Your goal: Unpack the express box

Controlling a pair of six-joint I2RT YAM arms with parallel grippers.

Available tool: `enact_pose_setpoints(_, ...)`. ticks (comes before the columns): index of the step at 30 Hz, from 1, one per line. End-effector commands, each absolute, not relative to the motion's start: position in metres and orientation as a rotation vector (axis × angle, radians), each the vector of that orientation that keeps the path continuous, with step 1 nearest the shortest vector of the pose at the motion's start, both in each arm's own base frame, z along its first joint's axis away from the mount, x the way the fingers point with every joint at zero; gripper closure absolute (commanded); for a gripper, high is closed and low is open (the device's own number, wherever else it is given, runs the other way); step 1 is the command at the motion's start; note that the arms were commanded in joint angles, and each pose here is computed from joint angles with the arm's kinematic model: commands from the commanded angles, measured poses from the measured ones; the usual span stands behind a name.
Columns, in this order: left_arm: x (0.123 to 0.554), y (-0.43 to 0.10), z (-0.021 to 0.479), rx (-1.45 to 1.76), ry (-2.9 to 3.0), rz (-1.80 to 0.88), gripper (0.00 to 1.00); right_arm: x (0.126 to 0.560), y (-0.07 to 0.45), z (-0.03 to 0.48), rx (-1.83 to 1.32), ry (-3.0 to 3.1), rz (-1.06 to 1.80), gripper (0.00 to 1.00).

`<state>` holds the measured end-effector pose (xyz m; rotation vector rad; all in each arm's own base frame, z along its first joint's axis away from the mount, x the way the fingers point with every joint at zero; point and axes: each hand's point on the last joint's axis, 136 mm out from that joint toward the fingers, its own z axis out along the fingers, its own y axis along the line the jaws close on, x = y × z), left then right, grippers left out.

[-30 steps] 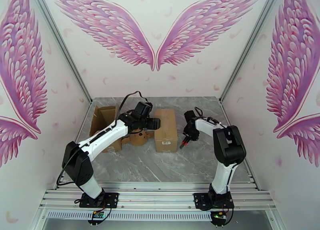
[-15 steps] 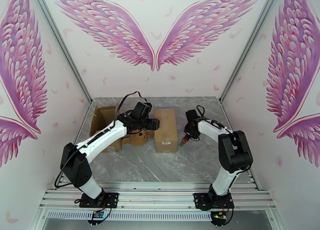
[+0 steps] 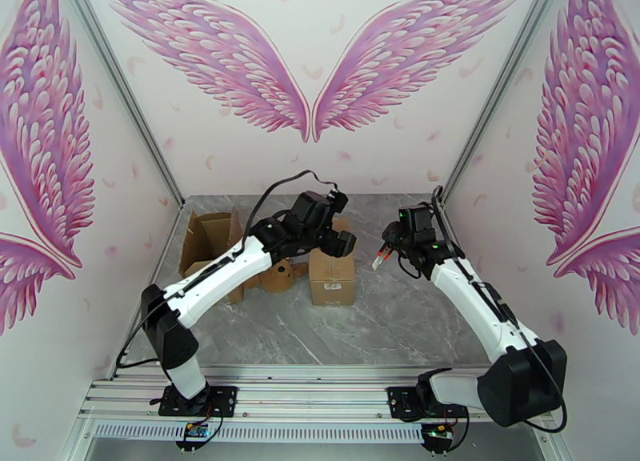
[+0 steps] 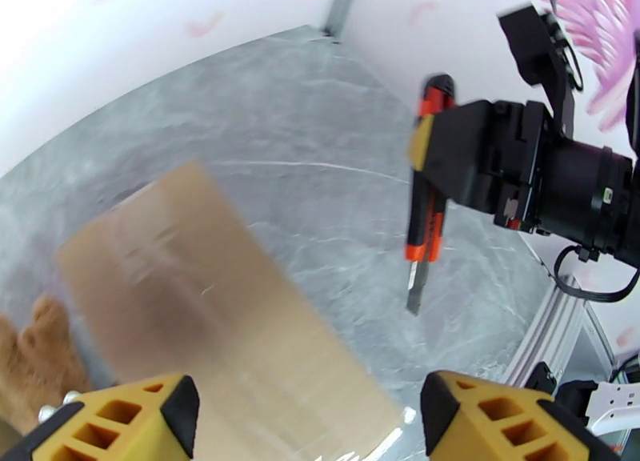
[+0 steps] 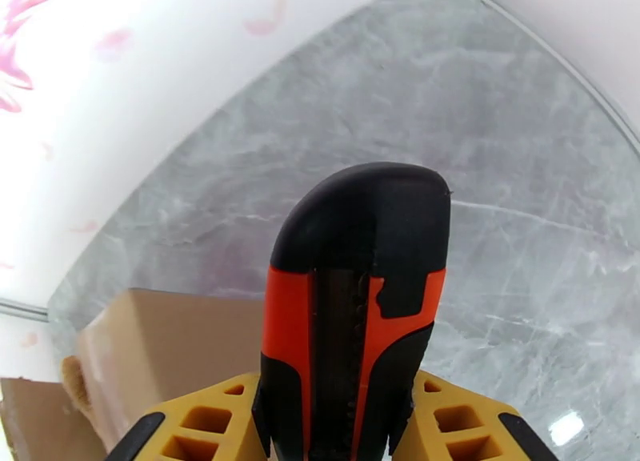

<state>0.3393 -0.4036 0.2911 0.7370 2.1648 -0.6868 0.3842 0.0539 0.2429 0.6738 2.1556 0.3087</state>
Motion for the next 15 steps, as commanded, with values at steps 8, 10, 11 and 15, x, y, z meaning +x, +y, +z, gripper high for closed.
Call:
enact_pose_setpoints(8, 0.349, -0.461, 0.284, 0.842, 2.131, -0.881, 0.23, 0.370, 0.085, 0.279, 0.529, 2.122, 0.495, 0.59)
enact_pose_setpoints(10, 0.347, -0.464, 0.278, 0.851, 2.144, -0.904, 0.24, 0.370, 0.090, 0.281, 0.513, 2.116, 0.521, 0.59)
enact_pose_setpoints(11, 0.347, -0.465, 0.275, 0.852, 2.152, -0.911, 0.24, 0.370, 0.092, 0.281, 0.507, 2.116, 0.533, 0.59)
enact_pose_setpoints(15, 0.342, -0.471, 0.264, 0.864, 2.174, -0.978, 0.25, 0.372, 0.096, 0.282, 0.497, 2.117, 0.553, 0.59)
